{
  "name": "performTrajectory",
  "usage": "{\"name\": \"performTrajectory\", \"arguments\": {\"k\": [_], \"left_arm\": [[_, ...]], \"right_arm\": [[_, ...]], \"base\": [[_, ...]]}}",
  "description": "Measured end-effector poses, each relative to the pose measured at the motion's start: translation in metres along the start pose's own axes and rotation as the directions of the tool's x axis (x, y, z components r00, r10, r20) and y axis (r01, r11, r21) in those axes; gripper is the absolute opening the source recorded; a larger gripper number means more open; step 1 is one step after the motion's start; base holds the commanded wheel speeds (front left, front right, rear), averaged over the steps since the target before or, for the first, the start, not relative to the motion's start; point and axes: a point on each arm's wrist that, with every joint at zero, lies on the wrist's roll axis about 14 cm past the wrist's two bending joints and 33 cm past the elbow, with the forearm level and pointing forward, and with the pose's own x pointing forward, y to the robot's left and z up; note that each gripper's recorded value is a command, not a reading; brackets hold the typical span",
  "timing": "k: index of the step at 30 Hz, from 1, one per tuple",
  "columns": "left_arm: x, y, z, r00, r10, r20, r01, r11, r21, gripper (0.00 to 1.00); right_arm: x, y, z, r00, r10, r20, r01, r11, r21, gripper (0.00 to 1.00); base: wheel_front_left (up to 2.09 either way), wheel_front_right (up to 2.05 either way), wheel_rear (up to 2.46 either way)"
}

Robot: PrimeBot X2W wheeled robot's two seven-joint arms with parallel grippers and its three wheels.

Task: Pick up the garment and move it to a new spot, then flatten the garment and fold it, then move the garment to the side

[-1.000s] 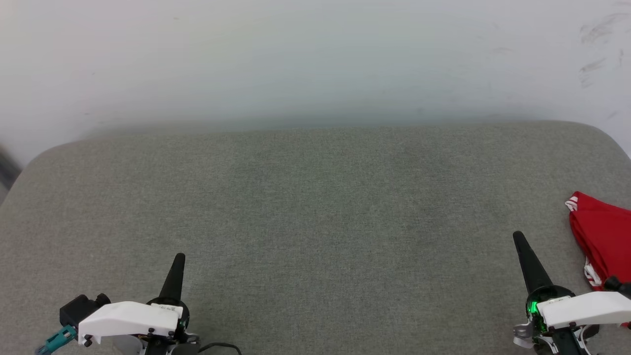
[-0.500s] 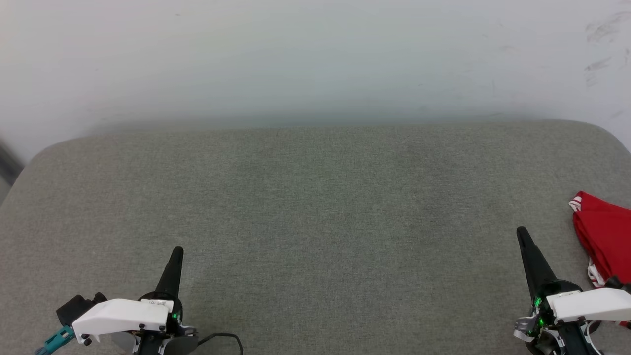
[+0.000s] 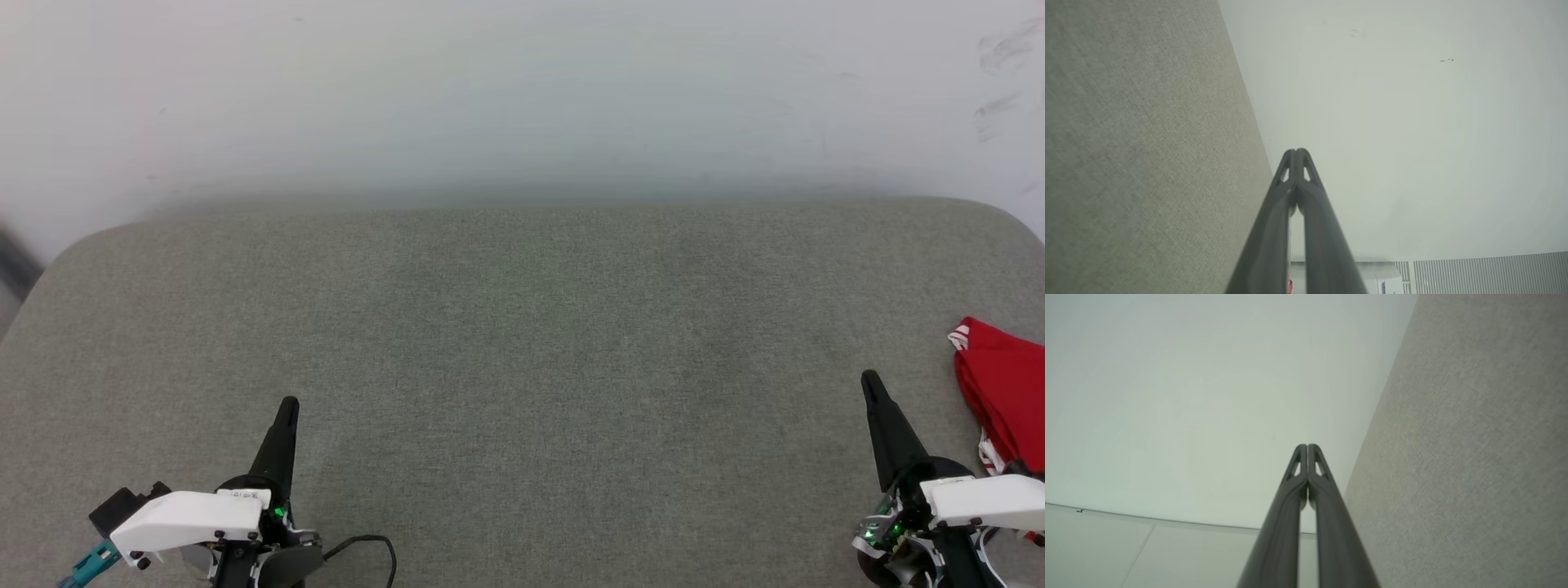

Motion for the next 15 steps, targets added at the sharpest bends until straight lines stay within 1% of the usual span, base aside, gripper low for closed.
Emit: {"name": "performTrajectory", "arguments": {"k": [15], "left_arm": [[0.0021,-0.0049,0.0057,0.999,-0.032,0.019,0.034,0.994,-0.104,0.00]], "right_arm": [[0.0056,-0.0008,0.0006,1.000,0.001,0.006,-0.002,0.994,0.109,0.00]], "base": [[0.00,0.00,0.00]]}}
